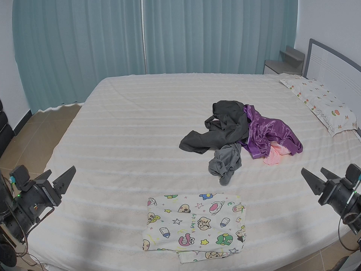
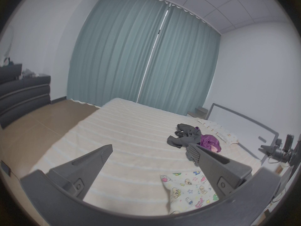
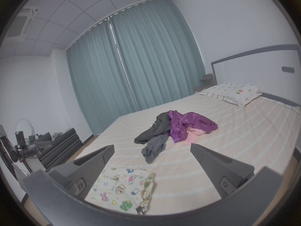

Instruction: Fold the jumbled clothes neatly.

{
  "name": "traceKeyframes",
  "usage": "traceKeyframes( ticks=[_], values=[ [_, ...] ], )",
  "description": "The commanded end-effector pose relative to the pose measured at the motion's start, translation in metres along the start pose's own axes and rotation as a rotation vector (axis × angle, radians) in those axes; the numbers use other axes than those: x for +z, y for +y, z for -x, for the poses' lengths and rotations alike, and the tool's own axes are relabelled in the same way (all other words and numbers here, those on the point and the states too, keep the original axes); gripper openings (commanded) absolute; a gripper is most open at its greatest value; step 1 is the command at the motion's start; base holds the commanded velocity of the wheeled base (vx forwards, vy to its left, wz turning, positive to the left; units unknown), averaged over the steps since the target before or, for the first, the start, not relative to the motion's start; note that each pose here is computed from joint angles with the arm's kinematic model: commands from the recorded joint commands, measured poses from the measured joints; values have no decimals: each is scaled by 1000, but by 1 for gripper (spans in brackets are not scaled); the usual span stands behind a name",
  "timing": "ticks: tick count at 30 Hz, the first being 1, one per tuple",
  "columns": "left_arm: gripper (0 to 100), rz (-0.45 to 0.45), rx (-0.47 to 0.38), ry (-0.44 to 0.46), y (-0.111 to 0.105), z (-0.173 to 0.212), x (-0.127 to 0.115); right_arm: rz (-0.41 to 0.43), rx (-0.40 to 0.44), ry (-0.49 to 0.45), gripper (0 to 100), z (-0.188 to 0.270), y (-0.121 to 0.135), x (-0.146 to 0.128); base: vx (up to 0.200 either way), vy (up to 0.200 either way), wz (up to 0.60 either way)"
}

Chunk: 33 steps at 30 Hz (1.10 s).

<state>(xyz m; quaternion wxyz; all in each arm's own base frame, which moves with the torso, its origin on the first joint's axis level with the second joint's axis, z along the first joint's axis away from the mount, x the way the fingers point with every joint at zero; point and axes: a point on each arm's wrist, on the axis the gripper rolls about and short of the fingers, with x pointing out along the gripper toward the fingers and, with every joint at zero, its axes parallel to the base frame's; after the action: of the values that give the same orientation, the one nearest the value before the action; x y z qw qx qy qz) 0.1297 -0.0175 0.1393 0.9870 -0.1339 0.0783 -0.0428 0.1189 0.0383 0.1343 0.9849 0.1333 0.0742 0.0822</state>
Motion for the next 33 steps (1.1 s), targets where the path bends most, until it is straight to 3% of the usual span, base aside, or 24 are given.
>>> traceKeyframes(
  ticks=[1,4,8,11,13,15,16,20,22,23,24,25,27,28,29,33],
  values=[
    [100,-144,125,-121,9,84,-9,87,-152,-109,100,84,-23,-13,0,0,0],
    [100,-153,182,-135,14,103,-18,86,-275,-111,100,97,-30,-23,0,0,0],
    [100,-169,269,-178,17,122,-24,98,-356,-158,100,110,-33,-31,0,0,0],
    [100,-178,369,-217,18,134,-29,156,-400,-179,100,121,-35,-40,0,0,0],
    [100,-184,406,-243,18,138,-31,189,-400,-188,100,125,-35,-44,0,0,0],
    [100,-247,510,-327,15,151,-39,316,-377,-226,100,138,-34,-59,0,0,0],
    [100,-273,520,-328,15,152,-41,354,-352,-212,100,140,-35,-64,0,0,0],
    [100,-263,514,-337,15,152,-41,350,-350,-180,100,139,-36,-67,0,0,0],
    [100,-265,472,-307,17,148,-47,353,-345,-173,100,139,-36,-68,0,0,0],
    [100,-277,326,-214,21,138,-68,360,-341,-171,100,139,-36,-68,0,0,0],
    [100,-277,326,-214,21,138,-68,360,-341,-171,100,139,-36,-68,0,0,0],
    [100,-244,196,-160,19,136,-72,362,-332,-172,100,139,-35,-68,0,0,0],
    [100,-182,47,-129,16,136,-74,354,-321,-174,100,139,-35,-68,0,0,0],
    [100,-182,47,-129,16,136,-74,354,-321,-174,100,139,-35,-68,0,0,0],
    [100,-192,-66,-115,14,136,-75,354,-321,-173,100,139,-35,-68,0,0,0],
    [100,-179,-155,-94,12,136,-75,352,-326,-173,100,139,-35,-68,0,0,0]
  ],
)
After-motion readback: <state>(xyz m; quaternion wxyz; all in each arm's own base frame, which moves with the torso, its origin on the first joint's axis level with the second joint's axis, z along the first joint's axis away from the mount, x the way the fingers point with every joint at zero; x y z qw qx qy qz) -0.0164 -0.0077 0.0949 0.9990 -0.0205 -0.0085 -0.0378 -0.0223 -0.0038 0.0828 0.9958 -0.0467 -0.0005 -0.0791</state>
